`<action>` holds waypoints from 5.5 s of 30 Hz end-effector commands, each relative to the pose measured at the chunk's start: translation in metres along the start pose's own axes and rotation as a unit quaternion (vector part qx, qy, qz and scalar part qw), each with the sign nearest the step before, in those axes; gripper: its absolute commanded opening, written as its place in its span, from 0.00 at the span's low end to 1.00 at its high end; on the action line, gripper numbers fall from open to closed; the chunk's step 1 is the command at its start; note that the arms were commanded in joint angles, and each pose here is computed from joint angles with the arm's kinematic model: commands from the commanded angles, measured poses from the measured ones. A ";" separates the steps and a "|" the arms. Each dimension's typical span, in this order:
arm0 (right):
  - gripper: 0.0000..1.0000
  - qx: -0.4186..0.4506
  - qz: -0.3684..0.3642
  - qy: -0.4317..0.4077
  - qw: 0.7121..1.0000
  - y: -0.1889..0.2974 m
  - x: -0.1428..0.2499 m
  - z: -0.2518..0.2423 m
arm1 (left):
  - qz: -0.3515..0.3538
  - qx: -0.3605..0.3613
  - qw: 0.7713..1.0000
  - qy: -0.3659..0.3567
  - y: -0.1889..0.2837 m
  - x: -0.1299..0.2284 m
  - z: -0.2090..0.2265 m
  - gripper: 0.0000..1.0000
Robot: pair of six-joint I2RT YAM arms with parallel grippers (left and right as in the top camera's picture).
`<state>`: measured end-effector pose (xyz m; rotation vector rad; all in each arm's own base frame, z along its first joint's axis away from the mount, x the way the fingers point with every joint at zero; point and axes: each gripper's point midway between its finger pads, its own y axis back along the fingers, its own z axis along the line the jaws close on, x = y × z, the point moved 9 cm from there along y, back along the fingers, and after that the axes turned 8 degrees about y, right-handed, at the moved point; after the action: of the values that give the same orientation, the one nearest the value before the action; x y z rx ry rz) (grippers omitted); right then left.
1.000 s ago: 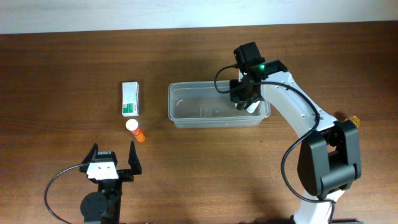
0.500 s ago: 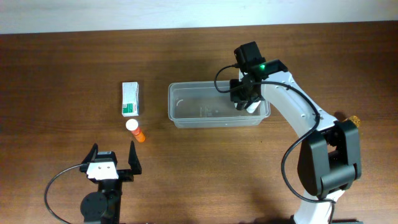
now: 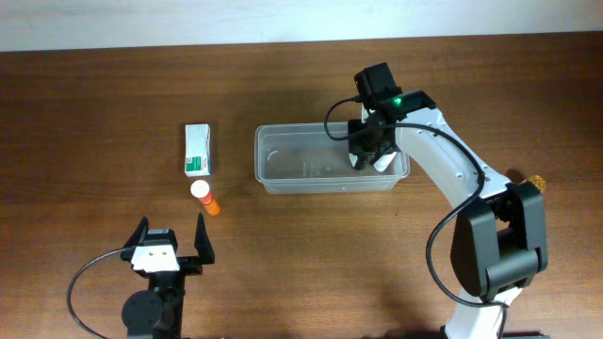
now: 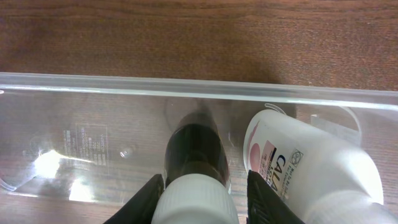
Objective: Pack container
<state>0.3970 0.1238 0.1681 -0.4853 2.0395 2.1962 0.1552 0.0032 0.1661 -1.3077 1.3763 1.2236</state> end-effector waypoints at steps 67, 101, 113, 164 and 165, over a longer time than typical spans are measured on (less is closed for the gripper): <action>0.98 0.091 0.060 -0.407 0.907 0.171 0.090 -0.308 | 0.000 0.003 1.000 -0.007 0.000 0.002 0.000 0.99; 0.98 0.091 0.110 -0.408 0.902 0.030 0.116 -0.335 | 0.000 0.003 1.000 -0.007 0.000 0.002 0.000 0.99; 0.98 0.086 0.117 -0.409 0.901 0.013 0.123 -0.334 | 0.000 0.003 1.000 -0.007 0.000 0.002 0.000 0.99; 0.98 0.091 0.085 -0.382 0.916 -0.006 0.124 -0.338 | 0.000 0.003 1.000 -0.007 0.000 0.002 0.000 0.99; 0.98 0.091 0.086 -0.382 0.916 -0.006 0.124 -0.338 | 0.000 0.003 1.000 -0.007 0.000 0.002 0.000 0.99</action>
<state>0.3378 -0.2281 0.1140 0.5057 1.8076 1.7932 0.1552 0.0032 0.1661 -1.3076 1.3768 1.2231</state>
